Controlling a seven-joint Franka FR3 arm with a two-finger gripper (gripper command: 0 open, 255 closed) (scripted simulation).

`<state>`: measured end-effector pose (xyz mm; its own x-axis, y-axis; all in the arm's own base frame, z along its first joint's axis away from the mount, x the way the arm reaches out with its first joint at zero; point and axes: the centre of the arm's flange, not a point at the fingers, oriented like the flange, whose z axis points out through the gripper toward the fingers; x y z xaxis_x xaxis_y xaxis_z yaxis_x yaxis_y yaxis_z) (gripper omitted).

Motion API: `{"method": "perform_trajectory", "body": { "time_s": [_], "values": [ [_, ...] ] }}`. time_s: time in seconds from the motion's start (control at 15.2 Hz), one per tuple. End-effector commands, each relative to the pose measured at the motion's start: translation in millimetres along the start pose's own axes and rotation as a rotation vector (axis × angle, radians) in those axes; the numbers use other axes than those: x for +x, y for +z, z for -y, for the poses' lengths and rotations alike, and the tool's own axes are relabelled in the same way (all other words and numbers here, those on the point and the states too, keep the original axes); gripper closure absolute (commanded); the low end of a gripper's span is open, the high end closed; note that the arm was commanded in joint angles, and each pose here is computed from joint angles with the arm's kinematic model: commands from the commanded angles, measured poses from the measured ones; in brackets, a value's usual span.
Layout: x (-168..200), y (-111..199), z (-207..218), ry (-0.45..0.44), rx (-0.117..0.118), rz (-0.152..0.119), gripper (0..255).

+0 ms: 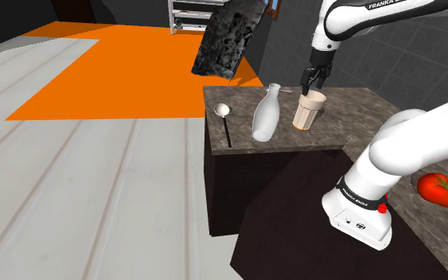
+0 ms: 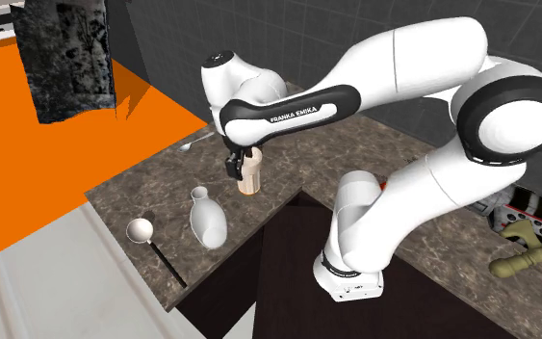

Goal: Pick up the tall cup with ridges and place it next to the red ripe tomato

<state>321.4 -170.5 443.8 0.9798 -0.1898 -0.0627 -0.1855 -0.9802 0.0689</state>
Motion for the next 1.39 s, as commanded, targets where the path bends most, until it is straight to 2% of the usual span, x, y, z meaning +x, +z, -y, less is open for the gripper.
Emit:
{"method": "perform_trajectory", "body": {
  "time_s": [0.0, 0.33, 0.79, 1.32],
  "values": [
    [11, 19, -17, 0.002, -0.003, -0.013, 0],
    [36, 56, -53, 0.007, -0.007, -0.037, 0],
    [38, 93, -54, 0.007, -0.007, -0.037, 0],
    [38, 96, -54, 0.007, -0.007, -0.037, 0]
  ]
}}
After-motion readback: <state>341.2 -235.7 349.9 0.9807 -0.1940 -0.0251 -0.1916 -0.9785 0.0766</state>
